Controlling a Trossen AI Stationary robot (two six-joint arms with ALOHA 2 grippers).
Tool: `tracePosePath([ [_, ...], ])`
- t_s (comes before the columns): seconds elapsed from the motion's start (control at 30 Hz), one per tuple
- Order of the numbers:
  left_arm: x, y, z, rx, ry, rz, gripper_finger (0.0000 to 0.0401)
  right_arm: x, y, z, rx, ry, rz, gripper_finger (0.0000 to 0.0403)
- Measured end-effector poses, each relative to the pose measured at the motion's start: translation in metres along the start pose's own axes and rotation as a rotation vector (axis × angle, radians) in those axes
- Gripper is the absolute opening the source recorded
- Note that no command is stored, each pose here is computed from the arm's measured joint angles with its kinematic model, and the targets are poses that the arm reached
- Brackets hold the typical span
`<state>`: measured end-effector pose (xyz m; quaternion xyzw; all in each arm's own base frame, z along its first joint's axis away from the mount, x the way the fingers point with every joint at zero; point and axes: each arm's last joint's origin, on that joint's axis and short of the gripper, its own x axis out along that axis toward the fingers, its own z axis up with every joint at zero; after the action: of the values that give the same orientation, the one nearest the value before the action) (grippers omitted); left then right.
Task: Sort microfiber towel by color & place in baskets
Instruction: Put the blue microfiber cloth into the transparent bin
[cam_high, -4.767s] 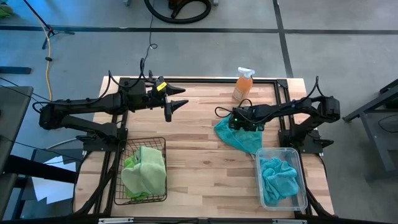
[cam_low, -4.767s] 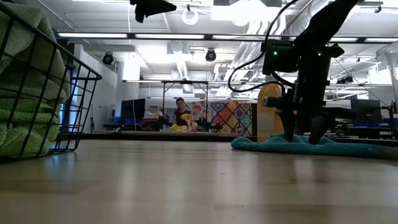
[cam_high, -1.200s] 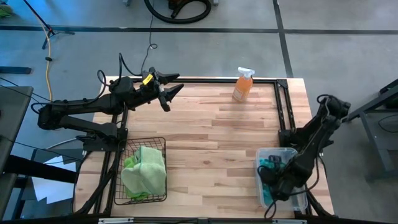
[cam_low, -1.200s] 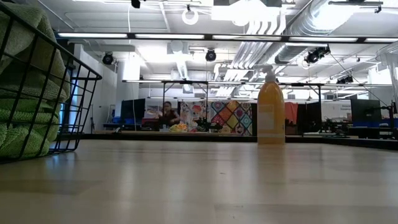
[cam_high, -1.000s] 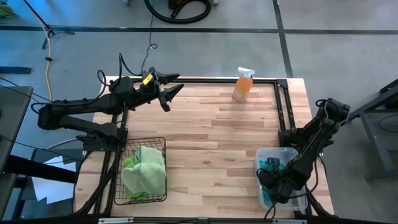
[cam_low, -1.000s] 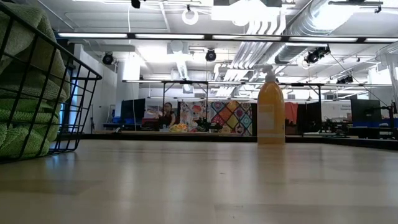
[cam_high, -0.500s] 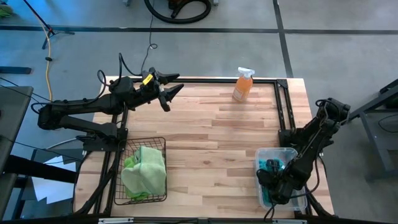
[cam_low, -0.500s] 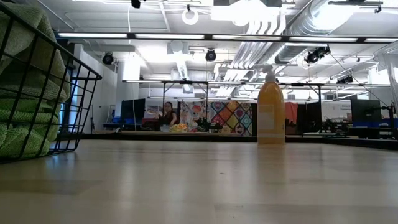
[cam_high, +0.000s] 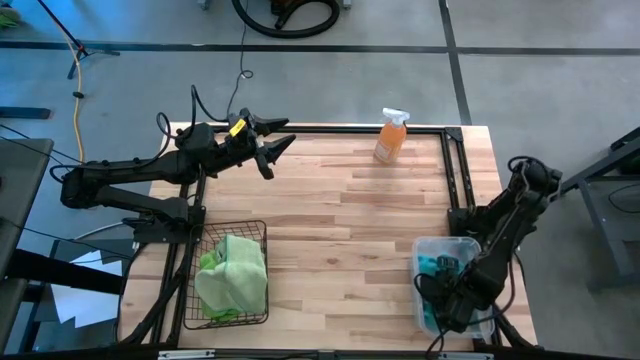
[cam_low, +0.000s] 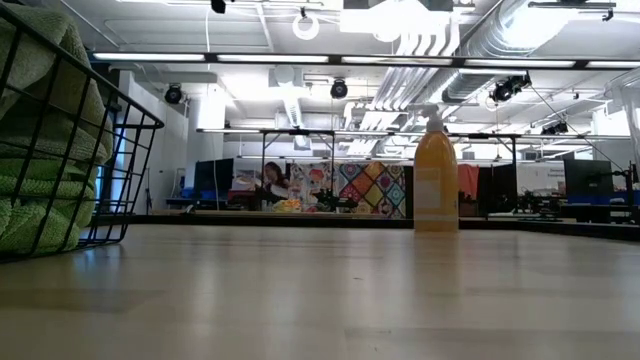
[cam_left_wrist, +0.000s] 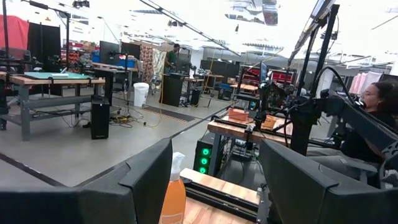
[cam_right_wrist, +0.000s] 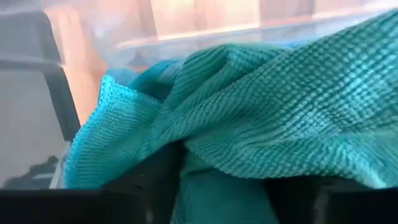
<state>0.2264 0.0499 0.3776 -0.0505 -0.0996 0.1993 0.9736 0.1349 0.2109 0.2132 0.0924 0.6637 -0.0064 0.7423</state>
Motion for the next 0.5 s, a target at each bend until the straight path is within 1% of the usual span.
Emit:
tracePosePath([
  [0.1, 0.000, 0.000, 0.000, 0.000, 0.000, 0.000, 0.0232, -0.015, 0.002, 0.002, -0.038, 0.002, -0.035, 0.0232],
  [0.17, 0.000, 0.000, 0.000, 0.000, 0.000, 0.000, 0.0232, -0.027, 0.004, 0.004, -0.071, 0.004, -0.047, 0.0247],
  [0.4, 0.000, 0.000, 0.000, 0.000, 0.000, 0.000, 0.0232, -0.067, 0.008, 0.006, -0.139, 0.038, -0.065, 0.0255],
  [0.5, 0.000, 0.000, 0.000, 0.000, 0.000, 0.000, 0.0232, -0.080, 0.007, 0.006, -0.137, 0.053, -0.078, 0.0255],
])
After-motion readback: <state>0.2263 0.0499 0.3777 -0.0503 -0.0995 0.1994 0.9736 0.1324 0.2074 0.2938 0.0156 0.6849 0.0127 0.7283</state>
